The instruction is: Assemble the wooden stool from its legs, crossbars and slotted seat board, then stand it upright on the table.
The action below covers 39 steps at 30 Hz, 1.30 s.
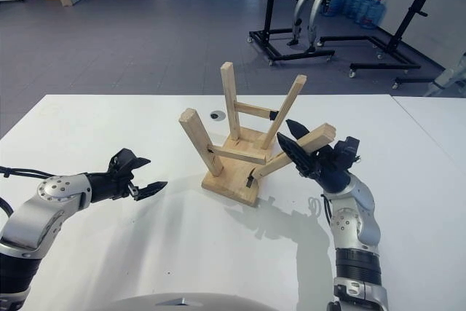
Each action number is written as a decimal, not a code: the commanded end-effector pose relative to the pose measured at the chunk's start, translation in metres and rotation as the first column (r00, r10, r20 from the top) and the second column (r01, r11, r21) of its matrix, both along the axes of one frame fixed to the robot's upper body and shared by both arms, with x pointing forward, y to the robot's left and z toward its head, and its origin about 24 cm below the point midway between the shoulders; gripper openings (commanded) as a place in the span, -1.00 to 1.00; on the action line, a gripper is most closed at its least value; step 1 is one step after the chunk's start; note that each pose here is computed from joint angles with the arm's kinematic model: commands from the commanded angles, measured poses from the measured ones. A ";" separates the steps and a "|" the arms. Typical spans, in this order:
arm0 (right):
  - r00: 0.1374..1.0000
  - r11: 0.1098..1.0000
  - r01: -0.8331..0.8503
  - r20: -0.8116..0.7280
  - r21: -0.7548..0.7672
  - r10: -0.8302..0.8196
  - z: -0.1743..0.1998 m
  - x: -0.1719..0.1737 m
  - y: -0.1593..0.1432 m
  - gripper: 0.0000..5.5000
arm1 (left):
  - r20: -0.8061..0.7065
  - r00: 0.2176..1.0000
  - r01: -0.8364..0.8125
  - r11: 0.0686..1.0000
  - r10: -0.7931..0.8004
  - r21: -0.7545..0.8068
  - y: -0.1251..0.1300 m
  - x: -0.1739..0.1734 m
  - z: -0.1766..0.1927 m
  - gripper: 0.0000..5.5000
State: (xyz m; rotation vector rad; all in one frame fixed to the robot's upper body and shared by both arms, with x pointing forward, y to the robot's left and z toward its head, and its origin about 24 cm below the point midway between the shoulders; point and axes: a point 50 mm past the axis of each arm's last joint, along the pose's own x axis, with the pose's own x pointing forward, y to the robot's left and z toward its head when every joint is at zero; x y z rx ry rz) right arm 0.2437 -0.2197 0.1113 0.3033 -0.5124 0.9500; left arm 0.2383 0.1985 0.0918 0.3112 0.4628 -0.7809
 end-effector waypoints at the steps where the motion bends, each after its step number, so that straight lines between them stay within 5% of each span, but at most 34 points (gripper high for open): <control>1: 1.000 1.000 -0.016 0.005 0.007 0.016 0.000 -0.004 0.004 -0.26 | 0.002 1.000 0.000 1.000 0.000 0.003 -0.002 0.000 0.001 0.62; 39: 0.998 0.994 -0.065 -0.021 -0.089 0.064 -0.007 -0.001 -0.003 -0.26 | -0.005 1.000 0.018 1.000 -0.018 -0.003 -0.009 -0.003 -0.003 0.62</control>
